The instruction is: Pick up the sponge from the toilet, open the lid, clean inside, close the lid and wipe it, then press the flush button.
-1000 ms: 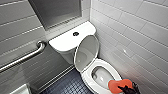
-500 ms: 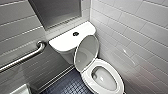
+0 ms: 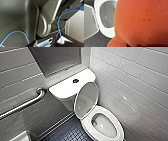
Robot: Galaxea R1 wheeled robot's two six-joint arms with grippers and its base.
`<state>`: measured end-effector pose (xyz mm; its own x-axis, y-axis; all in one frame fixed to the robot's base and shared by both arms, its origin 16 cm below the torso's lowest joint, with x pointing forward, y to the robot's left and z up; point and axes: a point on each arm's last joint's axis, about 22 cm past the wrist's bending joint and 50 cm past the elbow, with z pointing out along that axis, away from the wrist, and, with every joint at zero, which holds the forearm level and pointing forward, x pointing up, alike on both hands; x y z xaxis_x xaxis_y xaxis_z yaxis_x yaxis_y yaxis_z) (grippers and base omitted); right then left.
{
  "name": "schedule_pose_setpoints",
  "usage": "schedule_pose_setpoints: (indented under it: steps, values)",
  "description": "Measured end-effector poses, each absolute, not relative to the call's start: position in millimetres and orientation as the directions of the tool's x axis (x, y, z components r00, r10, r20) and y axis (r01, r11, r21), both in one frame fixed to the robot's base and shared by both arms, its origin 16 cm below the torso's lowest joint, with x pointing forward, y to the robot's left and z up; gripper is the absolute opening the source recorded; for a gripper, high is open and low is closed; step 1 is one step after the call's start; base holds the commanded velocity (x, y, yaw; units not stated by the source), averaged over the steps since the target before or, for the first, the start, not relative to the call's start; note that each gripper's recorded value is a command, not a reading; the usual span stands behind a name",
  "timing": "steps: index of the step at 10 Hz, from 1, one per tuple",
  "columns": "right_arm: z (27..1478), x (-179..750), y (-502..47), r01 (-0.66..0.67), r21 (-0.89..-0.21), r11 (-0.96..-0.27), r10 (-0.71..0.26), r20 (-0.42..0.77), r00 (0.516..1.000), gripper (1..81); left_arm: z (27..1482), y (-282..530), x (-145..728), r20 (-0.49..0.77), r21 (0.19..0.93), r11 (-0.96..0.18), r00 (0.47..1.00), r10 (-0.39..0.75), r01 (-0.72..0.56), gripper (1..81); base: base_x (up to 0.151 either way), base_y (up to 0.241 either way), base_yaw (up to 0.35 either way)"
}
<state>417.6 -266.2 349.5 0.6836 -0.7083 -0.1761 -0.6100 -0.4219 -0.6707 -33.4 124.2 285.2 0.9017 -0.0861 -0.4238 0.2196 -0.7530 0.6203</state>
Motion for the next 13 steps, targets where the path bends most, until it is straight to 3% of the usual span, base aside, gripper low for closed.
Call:
schedule_pose_setpoints:
  steps: [3,6,13]
  values:
    - [374.6,492.3,-242.5,-0.487,-0.753,-0.442,-0.633,-0.123,0.764,1.0,286.0,124.1,-34.6,-0.426,0.620,-0.752,0.901,-0.086,0.222,81.1,0.000,0.000,0.000]
    - [372.1,543.2,-193.4,-0.407,-0.791,-0.457,-0.529,-0.126,0.839,1.0,285.9,124.5,-34.7,-0.426,0.620,-0.753,0.901,-0.085,0.222,81.1,0.000,0.000,0.000]
    - [323.3,681.5,-138.6,-0.275,-0.746,-0.606,-0.380,-0.033,0.925,1.0,282.2,130.3,-36.3,-0.427,0.610,-0.762,0.900,-0.086,0.216,81.1,0.000,0.000,0.000]
